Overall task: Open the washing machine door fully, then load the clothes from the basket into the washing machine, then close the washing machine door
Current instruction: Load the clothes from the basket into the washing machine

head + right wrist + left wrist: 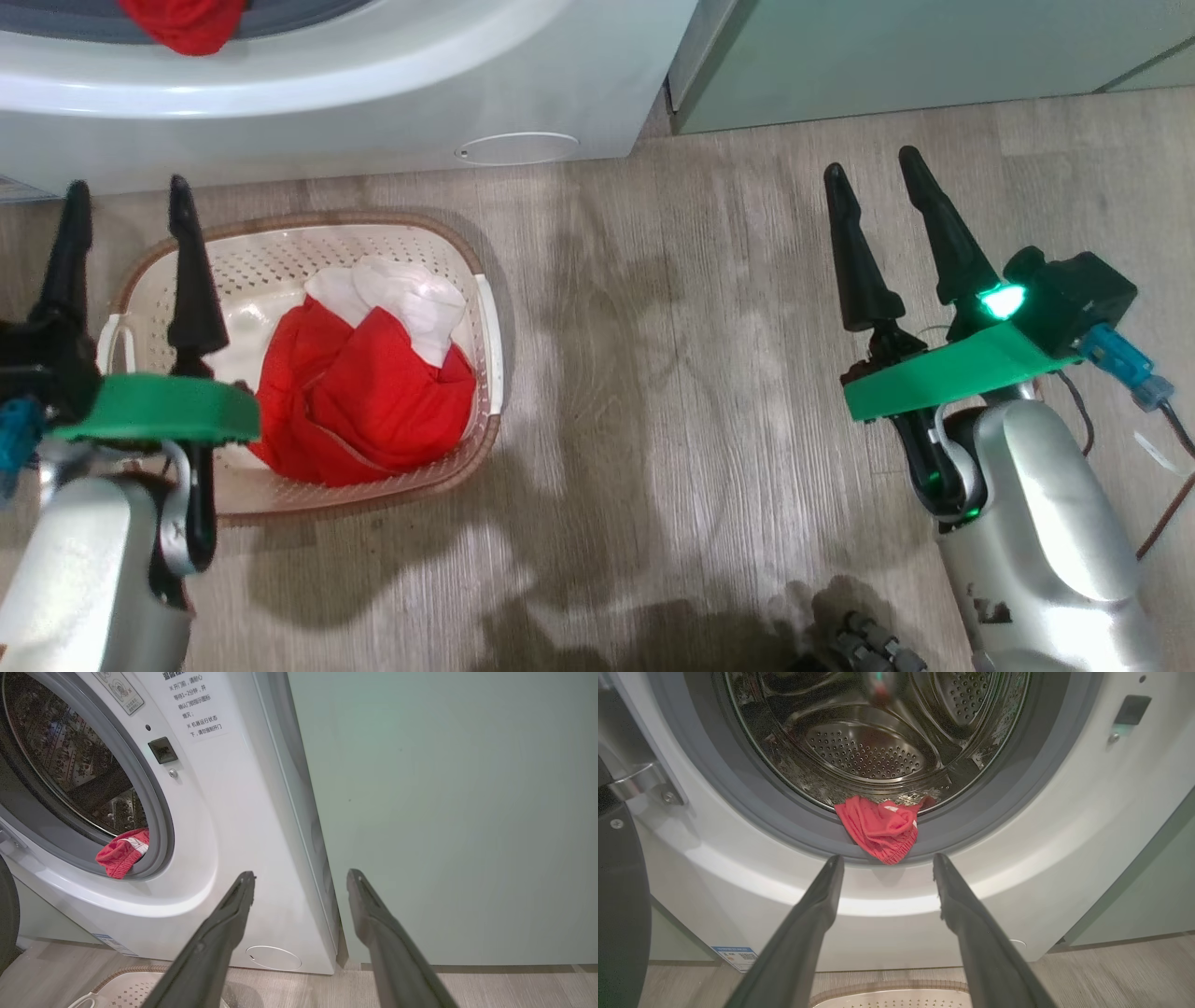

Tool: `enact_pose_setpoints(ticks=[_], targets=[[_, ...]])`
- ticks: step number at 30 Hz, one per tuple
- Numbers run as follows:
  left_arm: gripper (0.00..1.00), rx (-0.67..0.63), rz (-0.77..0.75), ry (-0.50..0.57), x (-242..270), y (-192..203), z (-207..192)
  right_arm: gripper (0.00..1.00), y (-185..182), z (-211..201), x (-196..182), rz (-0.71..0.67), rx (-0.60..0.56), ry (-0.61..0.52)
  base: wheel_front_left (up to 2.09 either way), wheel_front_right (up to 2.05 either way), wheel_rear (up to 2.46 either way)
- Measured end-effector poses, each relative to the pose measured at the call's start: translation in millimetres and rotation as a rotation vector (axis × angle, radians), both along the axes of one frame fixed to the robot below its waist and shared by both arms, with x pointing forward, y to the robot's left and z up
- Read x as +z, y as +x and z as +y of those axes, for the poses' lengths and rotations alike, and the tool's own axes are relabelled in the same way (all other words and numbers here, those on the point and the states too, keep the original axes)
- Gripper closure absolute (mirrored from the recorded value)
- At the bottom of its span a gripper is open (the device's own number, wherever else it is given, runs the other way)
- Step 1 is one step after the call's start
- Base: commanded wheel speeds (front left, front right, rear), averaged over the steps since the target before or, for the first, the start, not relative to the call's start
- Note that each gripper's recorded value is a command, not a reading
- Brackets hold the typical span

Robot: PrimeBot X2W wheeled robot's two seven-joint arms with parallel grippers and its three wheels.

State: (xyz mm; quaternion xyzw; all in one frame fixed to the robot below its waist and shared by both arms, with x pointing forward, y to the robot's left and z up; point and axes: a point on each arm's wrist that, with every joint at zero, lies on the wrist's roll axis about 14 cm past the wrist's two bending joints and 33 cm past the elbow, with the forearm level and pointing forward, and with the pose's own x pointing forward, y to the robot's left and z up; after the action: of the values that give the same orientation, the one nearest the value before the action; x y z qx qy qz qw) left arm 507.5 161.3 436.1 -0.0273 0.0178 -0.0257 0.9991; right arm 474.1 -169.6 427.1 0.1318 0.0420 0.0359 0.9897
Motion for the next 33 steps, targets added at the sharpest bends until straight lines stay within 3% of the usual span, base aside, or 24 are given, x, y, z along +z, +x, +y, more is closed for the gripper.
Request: enact_pose_setpoints(ticks=[22, 26, 33], targets=[[0.0, -0.018, 0.087, 0.028, -14.8, -12.6, 0.0, 0.0, 2.5, 6.2, -7.6, 0.015, 0.016, 0.001, 0.0, 0.0, 0.0], [0.0, -0.069, 0.075, 0.038, -7.9, 7.5, -9.2, 0.0, 3.1, 5.4, -12.7, 0.025, 0.014, 0.0, 0.0, 0.0, 0.0], [0.0, -0.185, 0.052, 0.064, 12.1, 76.3, -34.1, 0.0, -0.3, -2.0, -16.1, 0.04, -0.004, 0.011, 0.0, 0.0, 0.0]])
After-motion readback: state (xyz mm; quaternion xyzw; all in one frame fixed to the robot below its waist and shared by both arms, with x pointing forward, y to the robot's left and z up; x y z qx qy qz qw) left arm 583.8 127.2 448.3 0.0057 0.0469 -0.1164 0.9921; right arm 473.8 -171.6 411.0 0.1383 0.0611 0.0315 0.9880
